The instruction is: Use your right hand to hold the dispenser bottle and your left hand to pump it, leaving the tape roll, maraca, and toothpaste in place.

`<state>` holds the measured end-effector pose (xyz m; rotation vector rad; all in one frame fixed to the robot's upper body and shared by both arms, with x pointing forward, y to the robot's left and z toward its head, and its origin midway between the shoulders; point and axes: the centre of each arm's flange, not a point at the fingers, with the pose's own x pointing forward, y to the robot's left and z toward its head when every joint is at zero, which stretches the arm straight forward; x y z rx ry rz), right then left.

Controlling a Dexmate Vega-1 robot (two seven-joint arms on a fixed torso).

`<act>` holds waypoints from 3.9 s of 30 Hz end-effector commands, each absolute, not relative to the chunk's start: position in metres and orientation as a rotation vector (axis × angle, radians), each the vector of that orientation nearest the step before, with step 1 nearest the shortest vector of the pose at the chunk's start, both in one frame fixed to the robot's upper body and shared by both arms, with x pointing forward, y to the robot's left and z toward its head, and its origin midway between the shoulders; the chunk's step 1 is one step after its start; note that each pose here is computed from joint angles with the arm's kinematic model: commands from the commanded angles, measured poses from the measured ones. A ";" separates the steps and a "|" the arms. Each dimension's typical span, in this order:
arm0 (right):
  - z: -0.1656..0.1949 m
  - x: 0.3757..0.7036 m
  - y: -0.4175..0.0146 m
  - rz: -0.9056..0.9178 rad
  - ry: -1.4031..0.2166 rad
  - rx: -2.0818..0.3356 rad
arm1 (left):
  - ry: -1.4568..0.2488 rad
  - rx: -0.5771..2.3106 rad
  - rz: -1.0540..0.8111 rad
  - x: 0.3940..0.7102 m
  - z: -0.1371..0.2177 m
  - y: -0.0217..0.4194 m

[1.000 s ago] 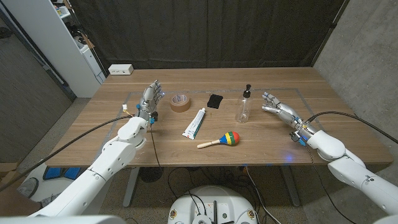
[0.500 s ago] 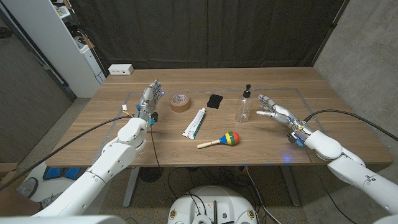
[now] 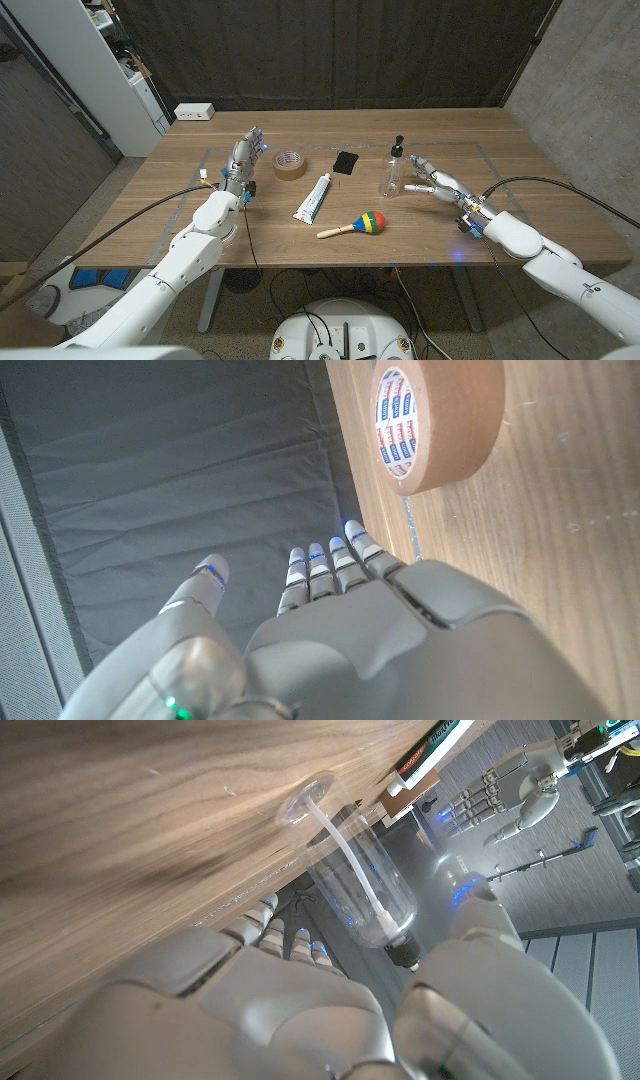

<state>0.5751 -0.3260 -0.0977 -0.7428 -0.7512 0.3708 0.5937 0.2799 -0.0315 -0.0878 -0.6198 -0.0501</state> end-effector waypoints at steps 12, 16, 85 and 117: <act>-0.091 0.591 -0.302 0.362 -0.764 -0.703 | -0.647 -0.034 -0.035 0.600 -0.027 0.281; -0.092 0.596 -0.300 0.365 -0.759 -0.699 | -0.665 -0.050 -0.020 0.603 -0.029 0.280; -0.095 0.631 -0.258 0.330 -0.822 -0.572 | -0.620 -0.003 -0.035 0.617 -0.035 0.267; -0.095 0.633 -0.254 0.254 -0.846 -0.499 | -0.610 -0.013 -0.047 0.627 -0.034 0.264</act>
